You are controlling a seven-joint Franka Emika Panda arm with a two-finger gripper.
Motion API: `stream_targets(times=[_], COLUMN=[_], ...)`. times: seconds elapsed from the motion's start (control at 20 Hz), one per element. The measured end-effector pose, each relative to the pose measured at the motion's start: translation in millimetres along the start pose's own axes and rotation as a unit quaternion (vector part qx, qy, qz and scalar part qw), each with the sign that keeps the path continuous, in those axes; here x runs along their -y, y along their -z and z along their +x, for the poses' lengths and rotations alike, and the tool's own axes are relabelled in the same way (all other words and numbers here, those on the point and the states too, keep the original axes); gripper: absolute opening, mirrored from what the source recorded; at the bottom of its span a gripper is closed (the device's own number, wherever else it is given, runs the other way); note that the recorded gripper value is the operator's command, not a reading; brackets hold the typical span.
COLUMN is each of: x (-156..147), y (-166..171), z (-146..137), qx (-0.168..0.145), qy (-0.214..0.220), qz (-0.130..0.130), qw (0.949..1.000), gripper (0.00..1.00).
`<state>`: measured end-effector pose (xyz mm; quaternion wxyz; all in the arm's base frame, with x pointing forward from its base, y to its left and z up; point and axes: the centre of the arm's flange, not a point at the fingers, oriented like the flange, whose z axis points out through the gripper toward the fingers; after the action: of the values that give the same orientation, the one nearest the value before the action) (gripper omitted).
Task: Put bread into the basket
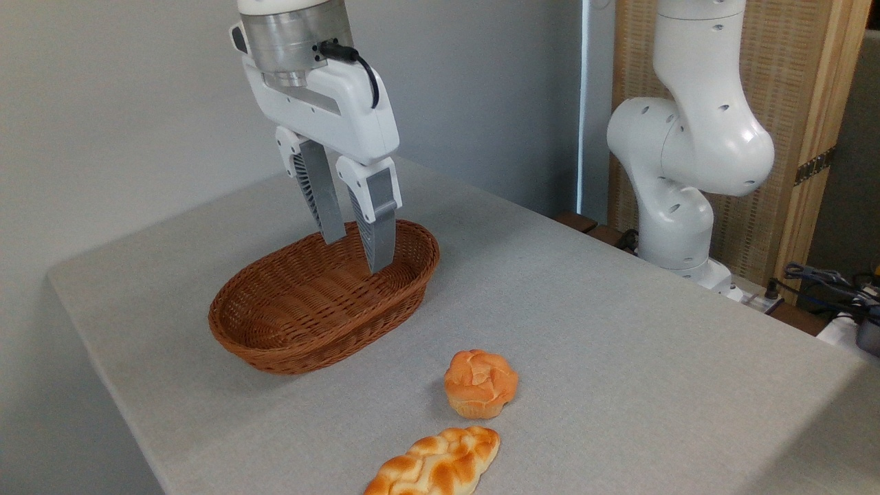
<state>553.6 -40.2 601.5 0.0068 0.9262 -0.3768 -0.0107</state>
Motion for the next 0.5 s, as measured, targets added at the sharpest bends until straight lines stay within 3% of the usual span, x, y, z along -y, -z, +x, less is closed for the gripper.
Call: stream_targets(times=[0.3, 0.5], x=[-3.5, 13.0], y=[-19.1, -37.8], z=[-14.6, -67.6], qx=[0.005, 0.0], qy=[-0.018, -0.037], qz=[-0.003, 0.002], qw=[0.9998, 0.9993], gripper=[1.0, 1.0])
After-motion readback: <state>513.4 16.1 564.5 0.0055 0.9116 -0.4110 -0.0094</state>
